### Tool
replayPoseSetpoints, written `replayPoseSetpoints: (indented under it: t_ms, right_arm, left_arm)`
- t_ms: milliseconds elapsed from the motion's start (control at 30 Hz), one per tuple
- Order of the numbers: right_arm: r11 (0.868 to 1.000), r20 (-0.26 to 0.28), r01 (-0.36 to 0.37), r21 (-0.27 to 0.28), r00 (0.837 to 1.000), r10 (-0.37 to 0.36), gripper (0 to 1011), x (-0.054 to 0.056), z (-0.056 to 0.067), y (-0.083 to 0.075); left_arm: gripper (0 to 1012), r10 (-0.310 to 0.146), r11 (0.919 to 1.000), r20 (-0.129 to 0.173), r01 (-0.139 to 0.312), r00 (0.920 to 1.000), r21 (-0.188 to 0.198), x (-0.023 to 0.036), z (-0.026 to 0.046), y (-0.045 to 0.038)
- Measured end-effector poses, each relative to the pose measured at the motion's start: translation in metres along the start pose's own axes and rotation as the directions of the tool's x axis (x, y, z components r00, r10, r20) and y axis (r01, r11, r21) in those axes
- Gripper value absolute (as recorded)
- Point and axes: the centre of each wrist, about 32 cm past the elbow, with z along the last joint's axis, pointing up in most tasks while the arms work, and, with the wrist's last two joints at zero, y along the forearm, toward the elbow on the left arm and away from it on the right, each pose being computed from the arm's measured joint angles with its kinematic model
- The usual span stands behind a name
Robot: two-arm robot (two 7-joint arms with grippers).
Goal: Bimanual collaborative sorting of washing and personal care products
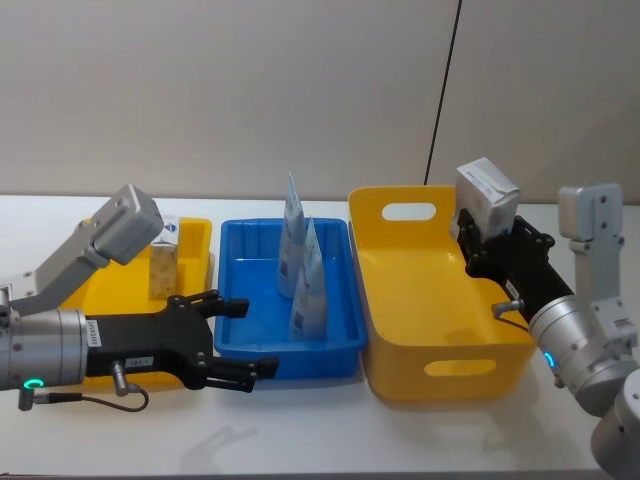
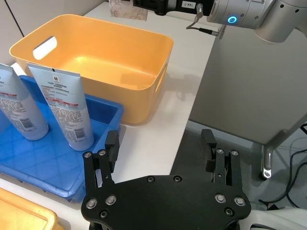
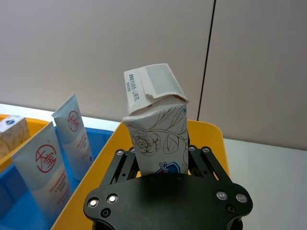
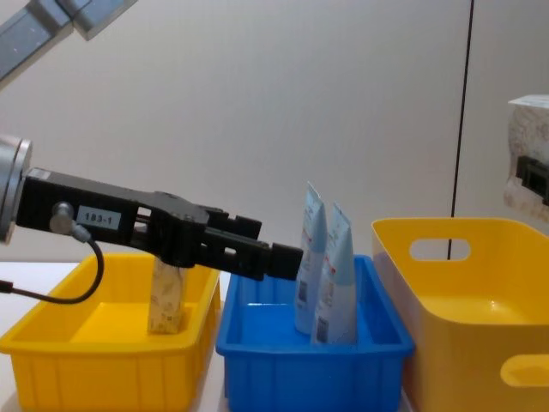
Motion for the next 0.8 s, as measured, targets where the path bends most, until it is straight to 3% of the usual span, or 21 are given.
replayPoseSetpoints:
  t_ms: [100, 133, 200, 233, 567, 800]
  right_arm:
    - [1.0, 0.005, 0.016, -0.001, 1.0, -0.016, 388, -0.0016, 0.0, 0.0012]
    - [1.0, 0.006, 0.023, -0.001, 1.0, -0.023, 451, -0.0022, 0.0, 0.0017]
    - [1.0, 0.008, 0.028, -0.002, 1.0, -0.028, 483, -0.0028, 0.0, 0.0022]
    - [1.0, 0.008, 0.031, -0.002, 0.999, -0.031, 561, -0.0031, 0.0, 0.0024]
    - [0.999, 0.015, 0.054, -0.004, 0.998, -0.054, 878, -0.0057, -0.0001, 0.0042]
    - [0.998, 0.017, 0.061, -0.004, 0.998, -0.061, 1003, -0.0067, -0.0002, 0.0047]
  left_arm:
    - [1002, 0.0, 1.0, 0.0, 0.0, 1.0, 0.0, -0.0002, 0.0, 0.0]
    - [1002, 0.0, 1.0, 0.0, 0.0, 1.0, 0.0, -0.0002, 0.0, 0.0]
    - [1002, 0.001, 1.0, 0.0, -0.001, 1.0, 0.0, -0.0003, 0.0001, 0.0]
    - [1002, 0.001, 1.0, 0.0, -0.001, 1.0, 0.001, -0.0003, 0.0001, 0.0]
    - [1002, 0.002, 1.0, -0.001, -0.002, 1.0, 0.002, -0.0006, -0.0001, 0.0002]
    - [1002, 0.002, 1.0, -0.001, -0.002, 1.0, 0.003, -0.0007, -0.0001, 0.0003]
